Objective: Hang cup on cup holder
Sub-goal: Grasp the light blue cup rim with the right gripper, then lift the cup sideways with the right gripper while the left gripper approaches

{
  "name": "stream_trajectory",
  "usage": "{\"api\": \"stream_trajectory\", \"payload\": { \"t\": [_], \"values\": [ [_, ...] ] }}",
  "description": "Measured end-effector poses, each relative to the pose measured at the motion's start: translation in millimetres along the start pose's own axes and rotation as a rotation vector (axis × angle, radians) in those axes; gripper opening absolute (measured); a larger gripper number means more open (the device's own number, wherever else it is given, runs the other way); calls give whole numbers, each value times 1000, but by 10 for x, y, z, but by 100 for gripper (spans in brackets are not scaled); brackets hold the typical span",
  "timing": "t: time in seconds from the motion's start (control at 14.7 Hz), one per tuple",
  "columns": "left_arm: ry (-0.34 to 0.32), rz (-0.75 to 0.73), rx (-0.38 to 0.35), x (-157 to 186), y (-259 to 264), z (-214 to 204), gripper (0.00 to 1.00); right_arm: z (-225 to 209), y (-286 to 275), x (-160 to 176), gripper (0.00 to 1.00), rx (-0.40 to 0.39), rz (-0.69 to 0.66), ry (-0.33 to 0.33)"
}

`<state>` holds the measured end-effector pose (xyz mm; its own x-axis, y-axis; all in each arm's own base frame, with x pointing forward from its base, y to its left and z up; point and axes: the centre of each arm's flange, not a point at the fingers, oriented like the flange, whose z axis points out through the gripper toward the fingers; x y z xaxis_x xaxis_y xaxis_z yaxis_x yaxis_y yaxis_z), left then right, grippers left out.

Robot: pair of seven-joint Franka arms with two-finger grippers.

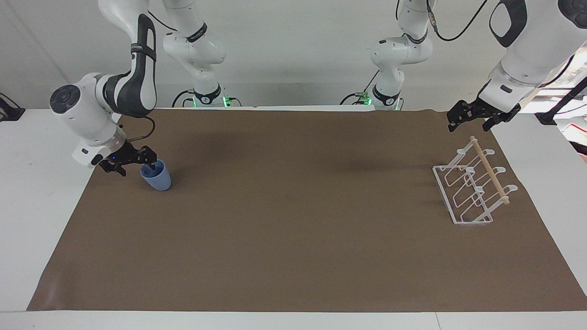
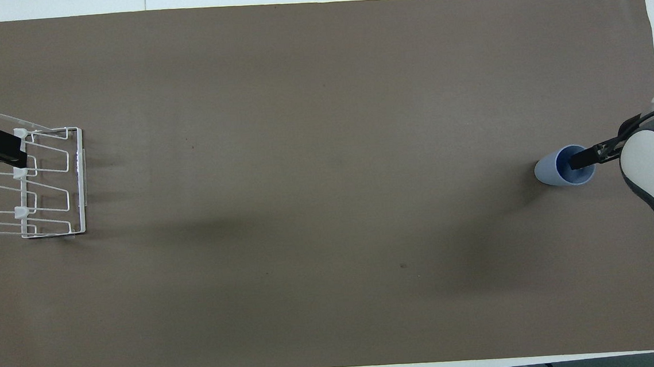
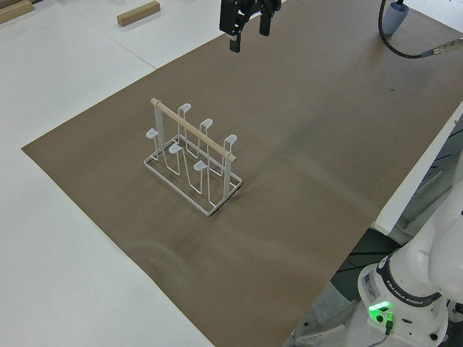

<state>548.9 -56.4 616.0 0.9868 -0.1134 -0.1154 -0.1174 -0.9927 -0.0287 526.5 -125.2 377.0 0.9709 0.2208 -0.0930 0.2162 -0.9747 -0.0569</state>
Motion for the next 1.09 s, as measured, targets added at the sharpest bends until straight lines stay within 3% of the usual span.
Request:
{"api": "stream_trajectory", "payload": {
  "t": [0.2,0.75,0.95,1.09],
  "values": [
    [-1,-1,0,-1,-2,1,100,157,16,-48,97,0,-44,1],
    [-7,-4,1,-27,-4,22,100,220,-127,26,9,-2,-101,-1],
    [-16,-21,1,-38,-4,34,100,157,-200,63,5,8,-118,-22],
    [-34,-47,3,-71,13,73,100,-186,-322,153,5,85,-136,-51]
  ]
}}
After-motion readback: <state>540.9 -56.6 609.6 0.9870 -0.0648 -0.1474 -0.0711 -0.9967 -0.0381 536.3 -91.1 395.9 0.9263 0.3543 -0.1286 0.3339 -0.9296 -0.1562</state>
